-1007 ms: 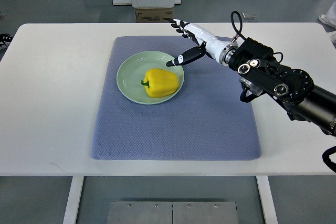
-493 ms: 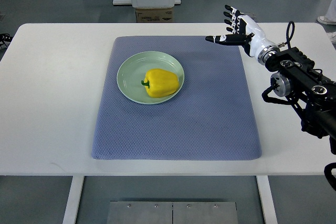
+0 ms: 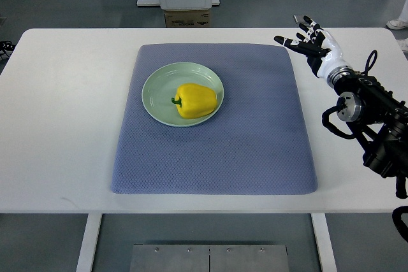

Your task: Place yellow pepper on plate with right hand

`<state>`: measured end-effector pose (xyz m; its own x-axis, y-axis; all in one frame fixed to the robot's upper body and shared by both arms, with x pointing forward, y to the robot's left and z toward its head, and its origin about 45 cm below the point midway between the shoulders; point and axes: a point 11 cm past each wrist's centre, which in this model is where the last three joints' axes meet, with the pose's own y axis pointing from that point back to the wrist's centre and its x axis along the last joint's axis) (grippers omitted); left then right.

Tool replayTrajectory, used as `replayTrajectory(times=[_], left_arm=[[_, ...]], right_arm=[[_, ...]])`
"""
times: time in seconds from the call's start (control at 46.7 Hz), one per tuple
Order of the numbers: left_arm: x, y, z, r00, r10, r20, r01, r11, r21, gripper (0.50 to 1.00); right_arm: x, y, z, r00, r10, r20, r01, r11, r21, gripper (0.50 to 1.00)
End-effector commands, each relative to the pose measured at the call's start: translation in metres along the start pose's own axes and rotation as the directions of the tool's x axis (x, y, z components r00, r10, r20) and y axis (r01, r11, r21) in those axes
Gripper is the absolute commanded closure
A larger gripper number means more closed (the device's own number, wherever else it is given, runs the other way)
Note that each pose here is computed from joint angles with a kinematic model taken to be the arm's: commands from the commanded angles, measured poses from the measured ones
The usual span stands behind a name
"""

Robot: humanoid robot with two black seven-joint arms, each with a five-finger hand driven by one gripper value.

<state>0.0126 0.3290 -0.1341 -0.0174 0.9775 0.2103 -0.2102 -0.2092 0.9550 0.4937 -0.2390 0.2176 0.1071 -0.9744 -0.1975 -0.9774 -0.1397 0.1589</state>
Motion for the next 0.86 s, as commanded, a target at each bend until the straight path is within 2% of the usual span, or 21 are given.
replayTrajectory(times=[0.0, 0.836], left_arm=[[0.000, 0.000, 0.000, 1.000, 0.001, 0.000, -0.001, 1.000, 0.000, 0.500], [0.000, 0.000, 0.000, 1.000, 0.001, 0.000, -0.001, 1.000, 0.000, 0.500]], right_arm=[[0.007, 0.003, 0.007, 0.999, 0.032, 0.032, -0.031, 0.999, -0.009, 0.500], [0.011, 0.010, 0.025, 0.992, 0.056, 0.113, -0.052, 0.998, -0.038, 0.500]])
